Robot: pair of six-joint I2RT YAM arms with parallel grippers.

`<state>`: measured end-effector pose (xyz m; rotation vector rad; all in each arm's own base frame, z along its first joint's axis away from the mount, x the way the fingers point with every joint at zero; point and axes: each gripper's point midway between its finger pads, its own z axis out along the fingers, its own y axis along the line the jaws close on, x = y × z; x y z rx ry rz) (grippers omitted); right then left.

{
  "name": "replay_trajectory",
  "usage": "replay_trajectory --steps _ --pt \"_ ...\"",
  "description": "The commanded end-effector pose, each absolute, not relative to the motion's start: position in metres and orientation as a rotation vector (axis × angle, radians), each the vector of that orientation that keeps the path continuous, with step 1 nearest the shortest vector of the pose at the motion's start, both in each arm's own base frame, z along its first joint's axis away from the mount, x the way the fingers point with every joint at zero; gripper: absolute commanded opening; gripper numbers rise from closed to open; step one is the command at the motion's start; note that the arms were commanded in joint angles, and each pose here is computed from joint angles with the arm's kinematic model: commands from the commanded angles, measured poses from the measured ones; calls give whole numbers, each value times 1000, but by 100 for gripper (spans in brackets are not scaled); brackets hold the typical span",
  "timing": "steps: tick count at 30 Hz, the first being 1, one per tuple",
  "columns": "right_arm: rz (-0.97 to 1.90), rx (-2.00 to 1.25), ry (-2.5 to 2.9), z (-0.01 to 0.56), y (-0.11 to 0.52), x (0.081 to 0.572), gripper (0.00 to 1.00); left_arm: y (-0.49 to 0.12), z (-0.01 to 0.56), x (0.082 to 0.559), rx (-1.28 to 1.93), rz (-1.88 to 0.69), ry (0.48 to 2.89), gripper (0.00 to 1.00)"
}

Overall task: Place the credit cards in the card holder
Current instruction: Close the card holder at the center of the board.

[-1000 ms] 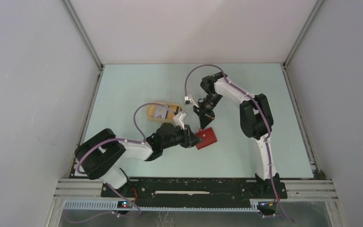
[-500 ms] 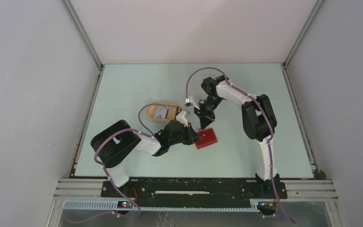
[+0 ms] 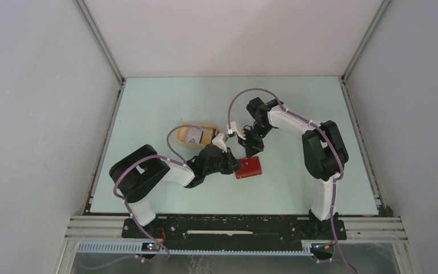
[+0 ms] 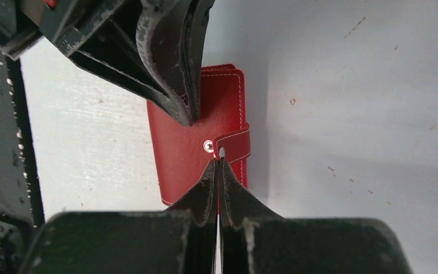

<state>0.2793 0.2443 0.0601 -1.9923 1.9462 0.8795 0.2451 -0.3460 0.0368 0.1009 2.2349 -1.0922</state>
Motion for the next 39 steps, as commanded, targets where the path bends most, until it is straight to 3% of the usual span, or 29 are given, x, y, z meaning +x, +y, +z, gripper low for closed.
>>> replay_trajectory --steps 1,39 --pt "735 -2033 1849 73 242 287 0 -330 16 248 65 -972 2308 0" --pt "553 -2121 1721 49 238 261 0 -331 14 241 32 -1052 2295 0"
